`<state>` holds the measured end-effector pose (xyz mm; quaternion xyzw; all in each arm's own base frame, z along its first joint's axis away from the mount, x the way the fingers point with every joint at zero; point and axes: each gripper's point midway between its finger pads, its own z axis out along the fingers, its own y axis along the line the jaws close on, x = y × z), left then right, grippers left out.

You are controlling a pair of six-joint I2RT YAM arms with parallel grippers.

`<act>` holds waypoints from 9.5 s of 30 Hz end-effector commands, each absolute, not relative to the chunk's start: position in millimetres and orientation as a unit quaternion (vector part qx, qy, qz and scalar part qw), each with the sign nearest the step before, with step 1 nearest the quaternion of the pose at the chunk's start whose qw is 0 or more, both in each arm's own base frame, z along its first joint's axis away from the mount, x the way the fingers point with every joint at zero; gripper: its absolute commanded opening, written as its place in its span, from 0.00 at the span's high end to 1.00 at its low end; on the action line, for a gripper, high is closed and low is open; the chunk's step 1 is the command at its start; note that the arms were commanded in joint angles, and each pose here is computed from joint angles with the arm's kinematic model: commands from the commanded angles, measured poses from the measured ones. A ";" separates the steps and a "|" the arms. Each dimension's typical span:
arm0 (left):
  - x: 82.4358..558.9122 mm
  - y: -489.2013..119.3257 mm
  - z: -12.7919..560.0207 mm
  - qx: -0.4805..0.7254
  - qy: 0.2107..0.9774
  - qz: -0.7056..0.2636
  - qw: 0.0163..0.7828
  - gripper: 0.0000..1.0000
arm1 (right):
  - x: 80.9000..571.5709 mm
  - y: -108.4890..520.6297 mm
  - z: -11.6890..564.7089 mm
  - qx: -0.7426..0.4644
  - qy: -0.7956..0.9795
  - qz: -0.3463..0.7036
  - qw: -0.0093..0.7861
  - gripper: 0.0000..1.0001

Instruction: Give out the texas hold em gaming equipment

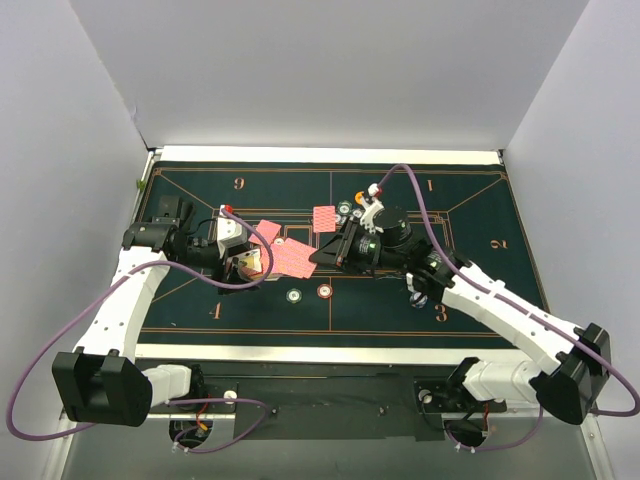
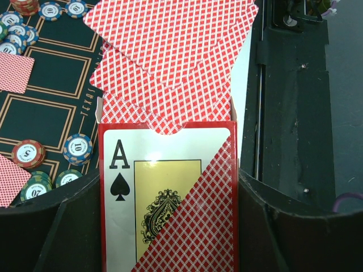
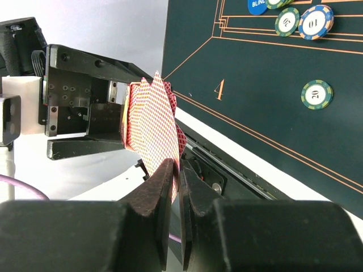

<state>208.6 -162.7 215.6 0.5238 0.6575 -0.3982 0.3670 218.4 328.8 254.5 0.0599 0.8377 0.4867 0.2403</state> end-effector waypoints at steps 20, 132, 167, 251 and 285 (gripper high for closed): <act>211.0 -169.8 244.5 0.531 0.620 -0.409 0.407 1.00 | 221.1 308.1 291.2 0.081 0.796 0.532 0.276 0.97; 204.2 -164.0 248.9 0.525 0.627 -0.404 0.411 1.00 | 216.9 348.9 267.6 0.042 0.812 0.520 0.262 0.77; 204.4 -165.2 256.2 0.522 0.624 -0.406 0.417 1.00 | 320.2 301.0 264.6 0.097 0.804 0.511 0.288 1.00; 204.9 -162.9 250.4 0.506 0.641 -0.399 0.418 1.00 | 264.8 336.9 288.6 0.052 0.800 0.524 0.286 0.02; 201.1 -162.7 252.6 0.512 0.635 -0.400 0.418 1.00 | 217.0 382.5 288.1 -0.018 0.813 0.519 0.263 0.01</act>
